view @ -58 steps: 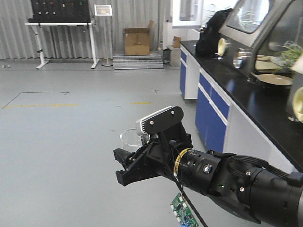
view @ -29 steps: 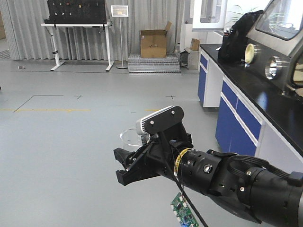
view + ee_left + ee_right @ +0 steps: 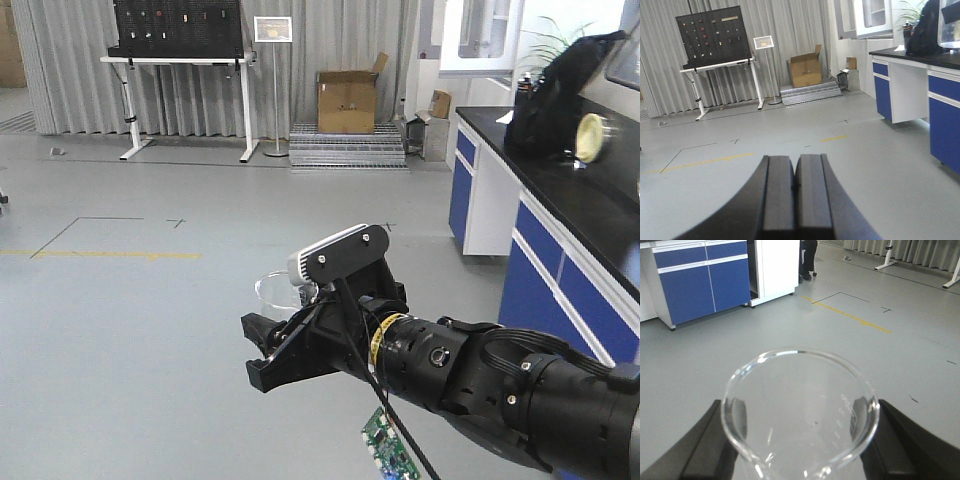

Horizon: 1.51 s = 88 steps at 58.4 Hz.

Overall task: Pick beaker and place in left cabinet
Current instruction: 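Hold the beaker in the right gripper while the base turns away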

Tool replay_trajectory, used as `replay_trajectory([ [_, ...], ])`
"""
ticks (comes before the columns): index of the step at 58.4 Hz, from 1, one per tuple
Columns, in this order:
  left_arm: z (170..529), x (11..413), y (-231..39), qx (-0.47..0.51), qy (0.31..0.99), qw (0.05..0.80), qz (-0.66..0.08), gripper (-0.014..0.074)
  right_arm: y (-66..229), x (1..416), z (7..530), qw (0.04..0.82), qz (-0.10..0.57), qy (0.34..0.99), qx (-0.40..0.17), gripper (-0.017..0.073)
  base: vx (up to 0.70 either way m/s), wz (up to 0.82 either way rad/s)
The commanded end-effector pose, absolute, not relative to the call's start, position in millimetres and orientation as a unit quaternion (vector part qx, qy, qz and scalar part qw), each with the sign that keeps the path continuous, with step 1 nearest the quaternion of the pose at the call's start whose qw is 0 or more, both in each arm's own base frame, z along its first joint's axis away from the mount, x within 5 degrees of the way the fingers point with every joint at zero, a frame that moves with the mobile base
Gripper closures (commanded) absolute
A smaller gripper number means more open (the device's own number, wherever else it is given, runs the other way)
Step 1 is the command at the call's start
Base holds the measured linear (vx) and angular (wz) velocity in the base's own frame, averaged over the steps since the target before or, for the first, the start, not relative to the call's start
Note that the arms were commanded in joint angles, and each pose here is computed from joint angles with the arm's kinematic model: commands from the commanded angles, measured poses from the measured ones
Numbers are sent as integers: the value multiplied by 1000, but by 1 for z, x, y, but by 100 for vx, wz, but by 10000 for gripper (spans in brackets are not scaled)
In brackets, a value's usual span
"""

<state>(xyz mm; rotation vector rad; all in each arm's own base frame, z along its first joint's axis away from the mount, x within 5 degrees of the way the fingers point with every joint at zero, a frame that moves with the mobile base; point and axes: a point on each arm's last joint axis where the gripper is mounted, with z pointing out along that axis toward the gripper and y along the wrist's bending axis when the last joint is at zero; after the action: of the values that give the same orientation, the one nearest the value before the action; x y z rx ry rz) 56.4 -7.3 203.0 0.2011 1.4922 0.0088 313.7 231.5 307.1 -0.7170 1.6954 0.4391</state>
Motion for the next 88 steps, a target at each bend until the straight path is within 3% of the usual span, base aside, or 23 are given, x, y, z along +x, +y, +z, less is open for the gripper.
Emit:
replay_trajectory([
  [1,205,55,-7,87,649,756,1,592,230,307,342,632,217,681,-300,561,61,8],
  [88,205,55,-7,87,649,756,1,592,229,307,342,631,216,682,-300,561,67,0],
])
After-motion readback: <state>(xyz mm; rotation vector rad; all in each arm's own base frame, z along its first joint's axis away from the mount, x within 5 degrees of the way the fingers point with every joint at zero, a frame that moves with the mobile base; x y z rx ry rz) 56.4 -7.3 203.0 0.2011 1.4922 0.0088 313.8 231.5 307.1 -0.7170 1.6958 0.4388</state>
